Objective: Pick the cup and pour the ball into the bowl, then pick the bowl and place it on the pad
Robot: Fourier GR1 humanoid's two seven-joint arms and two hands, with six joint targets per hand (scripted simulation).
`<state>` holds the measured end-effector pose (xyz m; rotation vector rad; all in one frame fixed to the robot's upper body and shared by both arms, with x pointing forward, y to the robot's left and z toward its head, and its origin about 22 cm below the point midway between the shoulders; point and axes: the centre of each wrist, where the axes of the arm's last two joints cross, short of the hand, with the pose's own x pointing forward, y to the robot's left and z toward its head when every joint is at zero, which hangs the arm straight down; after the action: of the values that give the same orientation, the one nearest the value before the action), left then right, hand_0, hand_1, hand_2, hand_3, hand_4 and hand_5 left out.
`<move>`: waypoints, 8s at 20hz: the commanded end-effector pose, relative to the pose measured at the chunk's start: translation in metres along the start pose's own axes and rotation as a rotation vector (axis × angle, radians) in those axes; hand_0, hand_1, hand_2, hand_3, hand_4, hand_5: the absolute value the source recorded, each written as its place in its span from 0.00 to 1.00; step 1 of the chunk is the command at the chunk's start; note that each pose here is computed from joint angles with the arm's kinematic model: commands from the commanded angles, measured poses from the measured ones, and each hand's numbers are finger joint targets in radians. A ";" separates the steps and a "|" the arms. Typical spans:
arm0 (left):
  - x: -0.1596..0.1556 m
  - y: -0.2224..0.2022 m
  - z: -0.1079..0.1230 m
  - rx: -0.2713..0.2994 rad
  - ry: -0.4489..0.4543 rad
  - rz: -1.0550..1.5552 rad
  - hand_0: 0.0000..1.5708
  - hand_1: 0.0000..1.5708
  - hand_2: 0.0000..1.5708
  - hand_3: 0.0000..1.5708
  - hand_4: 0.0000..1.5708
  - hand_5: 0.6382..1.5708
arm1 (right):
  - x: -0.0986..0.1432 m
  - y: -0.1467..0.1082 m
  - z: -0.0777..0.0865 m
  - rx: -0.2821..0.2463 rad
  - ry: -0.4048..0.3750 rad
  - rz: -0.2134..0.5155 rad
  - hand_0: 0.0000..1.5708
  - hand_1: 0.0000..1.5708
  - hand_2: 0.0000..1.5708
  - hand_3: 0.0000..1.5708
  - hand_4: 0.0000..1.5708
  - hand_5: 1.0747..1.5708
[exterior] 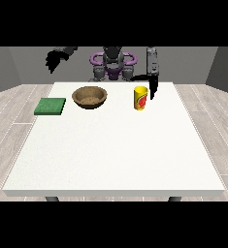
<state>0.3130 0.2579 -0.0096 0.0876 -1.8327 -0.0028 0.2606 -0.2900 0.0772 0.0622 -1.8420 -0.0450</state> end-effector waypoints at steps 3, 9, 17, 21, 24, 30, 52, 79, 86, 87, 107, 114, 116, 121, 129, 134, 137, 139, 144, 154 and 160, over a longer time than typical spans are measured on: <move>-0.037 -0.016 0.012 -0.056 0.072 -0.001 0.00 0.00 0.00 0.00 0.11 0.84 | -0.010 -0.021 -0.008 -0.041 0.078 0.016 0.00 0.00 0.00 0.00 0.42 0.98; -0.046 0.003 -0.012 0.011 0.049 0.002 0.00 0.00 0.00 0.00 0.16 0.86 | -0.005 -0.035 -0.014 -0.002 0.025 0.022 0.00 0.00 0.00 0.00 0.43 0.98; -0.072 0.001 0.009 0.105 0.006 -0.202 0.80 0.80 1.00 1.00 0.85 0.91 | 0.041 -0.057 -0.026 0.078 -0.068 -0.001 0.00 0.00 0.00 0.10 0.41 1.00; -0.081 0.002 0.018 0.142 0.021 -0.247 0.82 0.82 1.00 1.00 0.88 0.87 | 0.044 -0.083 -0.016 0.052 -0.027 0.007 0.00 0.00 0.00 0.11 0.41 0.99; -0.062 -0.013 -0.011 0.079 0.029 -0.319 0.82 0.82 1.00 1.00 0.90 0.83 | 0.018 -0.096 -0.013 -0.019 0.020 -0.012 0.00 0.00 0.00 0.12 0.40 0.99; -0.047 -0.057 -0.027 0.000 0.052 -0.619 0.83 0.83 1.00 1.00 0.89 0.91 | -0.008 -0.097 -0.002 -0.029 0.216 -0.014 0.00 0.00 0.00 0.18 0.41 0.99; 0.034 -0.209 -0.088 -0.191 -0.139 -1.669 0.93 0.93 1.00 1.00 0.80 0.98 | -0.047 -0.124 -0.006 -0.067 0.281 -0.042 0.00 0.00 0.00 0.11 0.44 0.97; 0.100 -0.118 -0.118 0.017 0.062 -0.901 0.27 0.27 0.09 0.01 0.78 0.96 | -0.072 -0.113 0.014 -0.167 0.382 -0.034 0.00 0.00 0.00 0.07 0.50 0.97; 0.138 -0.043 -0.136 0.008 0.109 -0.284 0.00 0.00 0.00 0.00 0.67 1.00 | -0.102 -0.083 0.031 -0.218 0.426 -0.062 0.00 0.00 0.00 0.00 0.49 0.97; 0.144 -0.034 -0.140 -0.019 0.094 -0.224 0.00 0.00 0.00 0.00 0.67 1.00 | -0.105 -0.080 0.031 -0.216 0.414 -0.073 0.00 0.00 0.00 0.00 0.50 0.98; 0.185 0.129 -0.114 -0.075 0.021 -0.081 0.00 0.00 0.00 0.00 0.64 0.96 | -0.172 -0.035 0.032 -0.210 0.354 -0.130 0.00 0.00 0.00 0.00 0.34 0.97; 0.201 0.155 -0.105 -0.058 -0.043 -0.086 0.00 0.00 0.00 0.00 0.65 0.96 | -0.181 -0.023 0.028 -0.226 0.293 -0.103 0.00 0.00 0.00 0.00 0.30 0.95; 0.214 0.155 -0.106 -0.073 -0.043 -0.083 0.00 0.00 0.00 0.00 0.64 0.97 | -0.180 -0.047 0.043 -0.237 0.308 -0.113 0.00 0.00 0.00 0.00 0.30 0.95; 0.217 0.152 -0.108 -0.089 -0.076 -0.087 0.00 0.00 0.00 0.00 0.65 0.96 | -0.188 -0.001 0.036 -0.232 0.277 -0.126 0.00 0.00 0.00 0.00 0.27 0.95; 0.234 0.158 -0.106 -0.090 -0.083 -0.084 0.00 0.00 0.00 0.00 0.65 0.97 | -0.199 0.001 0.047 -0.368 0.390 -0.068 0.00 0.00 0.00 0.00 0.39 0.99; 0.246 0.156 -0.107 -0.119 -0.135 -0.065 0.00 0.00 0.00 0.00 0.65 0.96 | -0.192 -0.052 0.076 -0.448 0.506 0.126 1.00 1.00 1.00 1.00 0.60 0.80; 0.259 0.163 -0.108 -0.116 -0.165 -0.064 0.00 0.00 0.00 0.00 0.70 0.94 | -0.185 -0.062 0.074 -0.481 0.479 0.199 1.00 1.00 1.00 0.98 0.59 0.88; 0.254 0.175 -0.103 -0.104 -0.158 -0.045 0.00 0.00 0.00 0.00 0.72 0.94 | -0.171 -0.085 0.078 -0.504 0.483 0.244 1.00 1.00 1.00 0.91 0.60 0.92; 0.232 0.175 -0.104 -0.101 -0.071 -0.037 0.00 0.00 0.00 0.00 0.76 0.95 | -0.144 -0.088 0.046 -0.522 0.474 0.334 1.00 1.00 1.00 0.79 0.64 0.95; 0.211 0.216 -0.083 0.010 -0.009 -0.073 0.00 0.00 0.00 0.00 0.77 0.97 | -0.053 -0.154 0.005 -0.452 0.556 0.449 1.00 1.00 1.00 0.46 0.67 0.98; 0.196 0.220 -0.076 0.045 -0.009 -0.078 0.00 0.00 0.00 0.00 0.77 0.97 | 0.004 -0.173 -0.038 -0.452 0.545 0.407 1.00 1.00 1.00 0.36 0.69 0.99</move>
<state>0.3227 0.4706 0.2140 0.1671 -1.8334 -0.0278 0.2889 -0.4414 0.0392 -0.5394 -1.2425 -0.1351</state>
